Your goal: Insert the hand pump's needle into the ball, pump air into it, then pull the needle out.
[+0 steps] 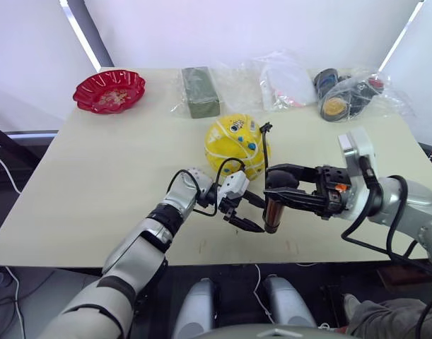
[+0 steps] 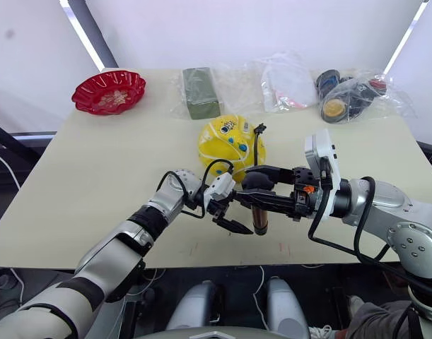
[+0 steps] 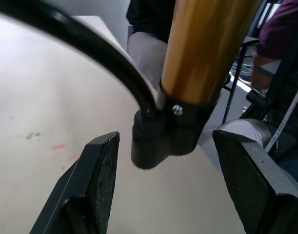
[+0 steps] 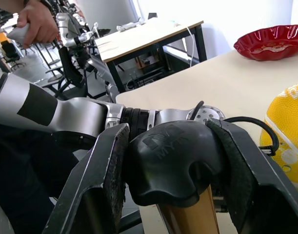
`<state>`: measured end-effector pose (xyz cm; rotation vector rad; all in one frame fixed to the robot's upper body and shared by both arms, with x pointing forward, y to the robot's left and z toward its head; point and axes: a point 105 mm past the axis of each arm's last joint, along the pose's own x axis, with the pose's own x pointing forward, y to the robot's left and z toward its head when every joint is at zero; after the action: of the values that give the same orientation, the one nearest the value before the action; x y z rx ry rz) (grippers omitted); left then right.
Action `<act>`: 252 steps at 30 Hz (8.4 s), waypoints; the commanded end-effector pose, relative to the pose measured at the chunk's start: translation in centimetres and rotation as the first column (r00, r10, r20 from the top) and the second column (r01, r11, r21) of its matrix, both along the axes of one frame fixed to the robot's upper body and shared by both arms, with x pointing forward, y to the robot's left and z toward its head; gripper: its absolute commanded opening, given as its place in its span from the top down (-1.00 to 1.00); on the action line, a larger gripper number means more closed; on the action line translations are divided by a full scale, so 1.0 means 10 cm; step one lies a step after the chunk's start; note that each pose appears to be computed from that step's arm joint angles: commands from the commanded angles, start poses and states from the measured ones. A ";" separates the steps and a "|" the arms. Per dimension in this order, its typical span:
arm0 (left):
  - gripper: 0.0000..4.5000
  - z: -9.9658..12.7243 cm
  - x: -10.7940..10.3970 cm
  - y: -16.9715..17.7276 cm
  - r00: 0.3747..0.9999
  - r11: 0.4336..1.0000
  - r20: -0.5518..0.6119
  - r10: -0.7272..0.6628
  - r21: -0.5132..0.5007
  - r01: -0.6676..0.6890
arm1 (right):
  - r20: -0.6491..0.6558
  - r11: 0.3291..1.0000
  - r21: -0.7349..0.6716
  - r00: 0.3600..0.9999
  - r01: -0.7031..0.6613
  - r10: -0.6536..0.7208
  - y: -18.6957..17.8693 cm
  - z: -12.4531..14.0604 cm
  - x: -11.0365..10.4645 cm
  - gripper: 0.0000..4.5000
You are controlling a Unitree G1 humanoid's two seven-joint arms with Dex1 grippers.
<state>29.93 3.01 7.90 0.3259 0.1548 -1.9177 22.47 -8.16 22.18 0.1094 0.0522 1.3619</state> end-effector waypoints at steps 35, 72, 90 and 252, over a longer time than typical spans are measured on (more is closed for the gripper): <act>0.83 -0.01 -0.07 -0.18 0.882 0.881 0.070 0.467 -0.120 -0.457 | 0.094 0.948 0.015 0.943 0.319 -0.319 -0.17 0.02 0.34 0.10; 0.83 -0.38 0.11 -0.32 0.774 0.781 0.112 0.624 -0.035 -0.624 | 0.056 0.846 -0.205 0.869 0.491 -0.491 -0.10 -0.68 0.49 0.10; 0.29 -0.39 0.12 -0.37 0.783 0.787 0.089 0.616 -0.032 -0.616 | 0.054 0.839 -0.206 0.862 0.504 -0.504 -0.14 -0.70 0.51 0.10; 0.84 -1.07 -0.10 -0.25 0.810 0.771 0.114 0.576 0.254 -0.584 | -0.157 0.795 -0.327 0.800 0.511 -0.580 -0.72 -0.81 0.42 0.11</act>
<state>30.13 -1.39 0.71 0.4189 0.2937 -1.2809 26.61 -15.01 18.24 0.0703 0.2627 0.7806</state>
